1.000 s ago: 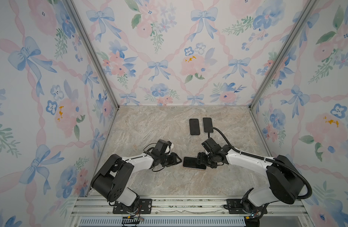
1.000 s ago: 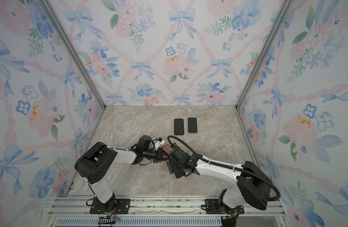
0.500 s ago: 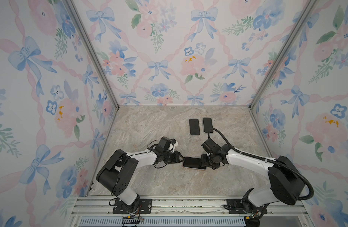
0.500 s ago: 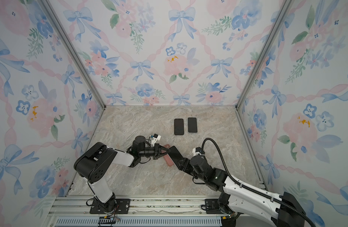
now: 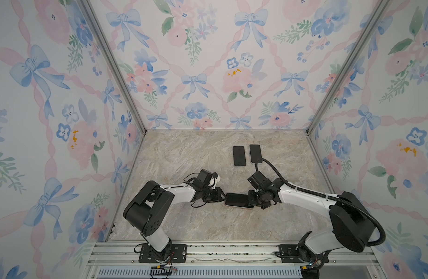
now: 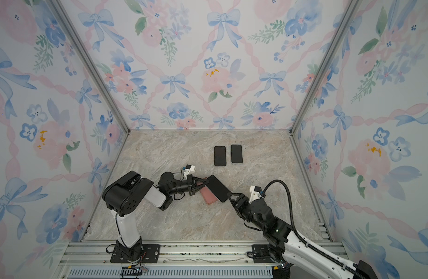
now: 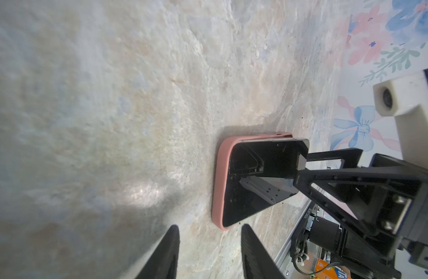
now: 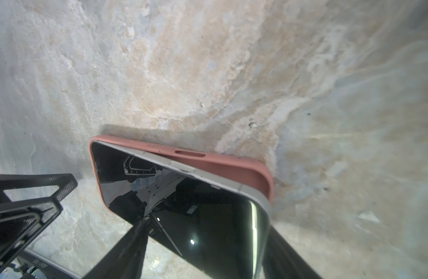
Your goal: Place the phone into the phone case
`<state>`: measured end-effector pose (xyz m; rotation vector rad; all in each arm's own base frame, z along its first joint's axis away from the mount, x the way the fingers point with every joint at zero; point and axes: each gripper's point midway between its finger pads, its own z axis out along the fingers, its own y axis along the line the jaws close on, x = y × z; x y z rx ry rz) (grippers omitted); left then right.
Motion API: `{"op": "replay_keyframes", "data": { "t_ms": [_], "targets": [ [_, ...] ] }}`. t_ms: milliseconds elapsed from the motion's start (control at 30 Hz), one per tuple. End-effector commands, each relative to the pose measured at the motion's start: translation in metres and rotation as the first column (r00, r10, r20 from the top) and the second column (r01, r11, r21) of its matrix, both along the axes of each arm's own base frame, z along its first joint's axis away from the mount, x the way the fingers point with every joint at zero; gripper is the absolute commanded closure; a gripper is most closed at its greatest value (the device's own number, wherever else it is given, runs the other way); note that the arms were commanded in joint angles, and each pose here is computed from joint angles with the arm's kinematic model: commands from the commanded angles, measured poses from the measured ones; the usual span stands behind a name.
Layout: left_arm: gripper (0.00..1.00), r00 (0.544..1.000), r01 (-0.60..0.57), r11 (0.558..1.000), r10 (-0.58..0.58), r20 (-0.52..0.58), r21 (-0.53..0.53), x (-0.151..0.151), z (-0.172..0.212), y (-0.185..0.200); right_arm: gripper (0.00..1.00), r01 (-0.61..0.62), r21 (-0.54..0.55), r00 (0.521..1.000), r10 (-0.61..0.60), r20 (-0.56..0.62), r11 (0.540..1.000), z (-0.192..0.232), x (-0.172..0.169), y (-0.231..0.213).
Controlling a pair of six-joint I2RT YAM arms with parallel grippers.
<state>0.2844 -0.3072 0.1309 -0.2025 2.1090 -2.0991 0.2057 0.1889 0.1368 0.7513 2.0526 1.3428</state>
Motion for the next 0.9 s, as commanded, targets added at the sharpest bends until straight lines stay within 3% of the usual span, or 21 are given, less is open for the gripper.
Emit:
{"op": "replay_keyframes", "data": {
  "t_ms": [0,233,433,767,867],
  "targets": [
    [1.0,0.997,-0.002,0.995,0.01,0.076,-0.099,0.001,0.035,0.003,0.42,-0.004,0.053,0.998,0.001,0.066,0.999,0.02,0.005,0.0],
    [1.0,0.997,-0.001,0.994,0.01,0.077,-0.105,0.0,0.038,0.0,0.49,-0.045,0.091,0.993,0.035,0.11,0.995,0.032,0.009,0.013],
    [1.0,0.996,-0.005,0.993,0.015,0.087,-0.117,-0.002,0.046,0.0,0.61,-0.112,0.131,0.987,0.094,0.133,0.985,0.042,0.014,0.031],
    [1.0,0.996,-0.008,0.994,0.017,0.084,-0.107,-0.005,0.043,0.001,0.79,-0.077,0.106,0.99,0.063,0.129,0.991,0.039,0.014,0.021],
    [0.93,0.996,-0.01,0.996,0.018,0.085,-0.09,-0.005,0.039,0.001,0.84,-0.075,0.098,0.99,0.062,0.127,0.992,0.04,0.013,0.02]
  ]
}}
